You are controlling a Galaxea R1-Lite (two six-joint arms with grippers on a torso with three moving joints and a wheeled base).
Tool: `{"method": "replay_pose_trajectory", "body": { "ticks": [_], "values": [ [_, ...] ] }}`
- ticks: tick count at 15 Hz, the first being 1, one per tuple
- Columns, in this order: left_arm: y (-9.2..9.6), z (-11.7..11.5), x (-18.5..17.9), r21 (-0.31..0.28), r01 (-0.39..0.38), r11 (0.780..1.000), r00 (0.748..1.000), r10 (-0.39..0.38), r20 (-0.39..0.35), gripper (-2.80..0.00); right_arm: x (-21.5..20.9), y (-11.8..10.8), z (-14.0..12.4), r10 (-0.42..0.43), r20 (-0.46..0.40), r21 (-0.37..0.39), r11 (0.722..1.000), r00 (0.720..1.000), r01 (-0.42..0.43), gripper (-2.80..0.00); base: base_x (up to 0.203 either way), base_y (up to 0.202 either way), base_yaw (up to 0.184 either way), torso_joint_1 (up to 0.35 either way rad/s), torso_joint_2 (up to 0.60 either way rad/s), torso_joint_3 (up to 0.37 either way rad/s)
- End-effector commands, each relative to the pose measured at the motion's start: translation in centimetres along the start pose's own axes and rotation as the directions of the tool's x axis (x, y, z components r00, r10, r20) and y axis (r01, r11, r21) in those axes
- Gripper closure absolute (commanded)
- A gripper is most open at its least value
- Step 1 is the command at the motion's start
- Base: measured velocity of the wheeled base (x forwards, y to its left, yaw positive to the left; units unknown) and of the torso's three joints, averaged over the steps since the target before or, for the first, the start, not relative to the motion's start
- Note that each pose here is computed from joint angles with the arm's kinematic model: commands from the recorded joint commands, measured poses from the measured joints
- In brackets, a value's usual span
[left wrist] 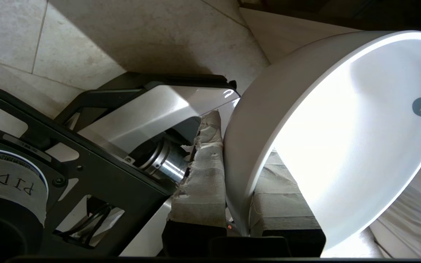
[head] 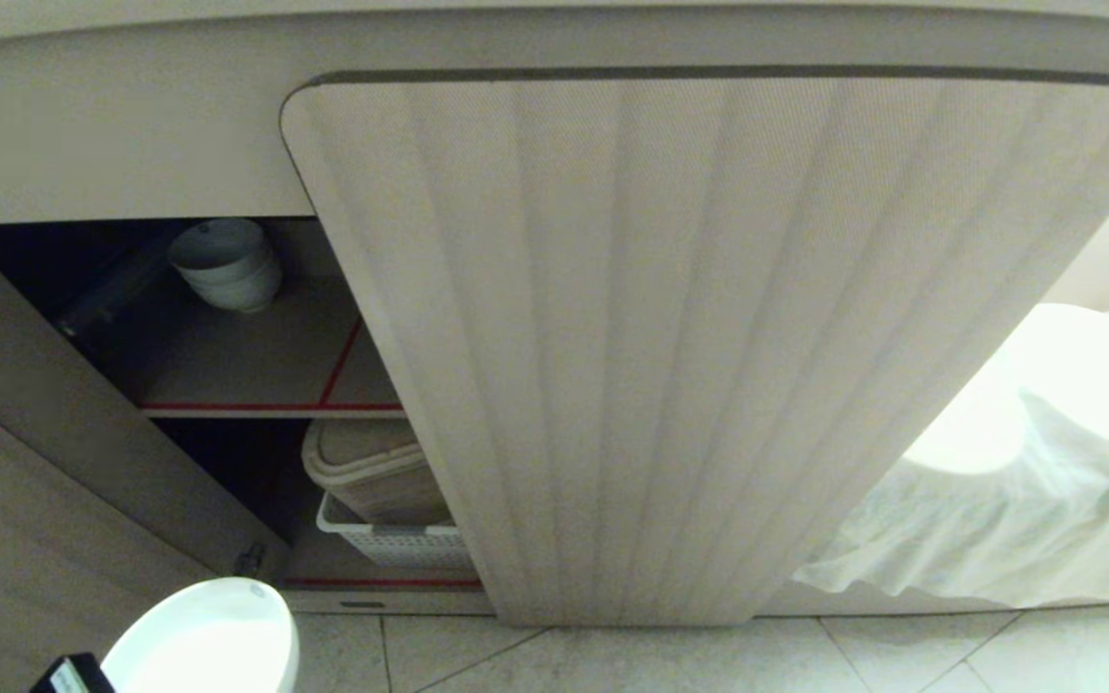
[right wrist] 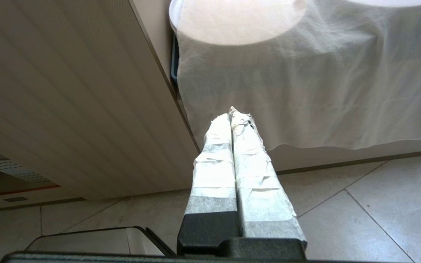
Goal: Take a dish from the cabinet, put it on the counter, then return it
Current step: Place it on the table
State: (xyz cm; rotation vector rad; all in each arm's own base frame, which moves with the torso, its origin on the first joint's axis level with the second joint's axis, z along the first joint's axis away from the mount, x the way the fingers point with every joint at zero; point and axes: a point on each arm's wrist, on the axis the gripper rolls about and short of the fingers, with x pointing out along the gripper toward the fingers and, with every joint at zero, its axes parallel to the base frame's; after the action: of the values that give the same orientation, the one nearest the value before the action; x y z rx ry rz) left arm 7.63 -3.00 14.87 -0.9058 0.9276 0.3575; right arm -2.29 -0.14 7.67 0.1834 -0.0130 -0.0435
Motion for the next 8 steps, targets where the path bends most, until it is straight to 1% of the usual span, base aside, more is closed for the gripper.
{"method": "replay_pose_trajectory", "body": {
  "ticks": [1,4,6,8],
  "values": [
    [-0.1,0.03,-0.02,-0.006,-0.001,1.0,1.0,0.001,0.001,0.0,0.0,0.0,-0.01,0.0,0.0,0.001,1.0,1.0,0.0,0.0,0.0,0.0,0.0,0.0,0.0,0.0],
    [-0.02,0.01,0.0,-0.006,-0.002,1.0,1.0,0.002,0.0,0.0,0.0,0.0,-0.01,0.0,0.0,-0.004,1.0,1.0,0.0,0.0,0.0,0.0,0.0,0.012,-0.02,-0.008],
    [0.11,-0.02,-0.06,-0.007,0.002,1.0,1.0,-0.002,0.002,0.0,0.0,0.0,-0.01,0.0,0.0,-0.005,1.0,1.0,0.0,0.0,0.0,0.0,0.0,0.164,-0.14,-0.024],
    [0.1,-0.02,-0.07,-0.007,0.002,1.0,1.0,-0.002,0.002,0.0,0.0,0.0,-0.01,0.0,0.0,-0.005,1.0,1.0,0.0,0.0,0.0,0.0,0.0,0.244,-0.03,-0.128]
  ]
}}
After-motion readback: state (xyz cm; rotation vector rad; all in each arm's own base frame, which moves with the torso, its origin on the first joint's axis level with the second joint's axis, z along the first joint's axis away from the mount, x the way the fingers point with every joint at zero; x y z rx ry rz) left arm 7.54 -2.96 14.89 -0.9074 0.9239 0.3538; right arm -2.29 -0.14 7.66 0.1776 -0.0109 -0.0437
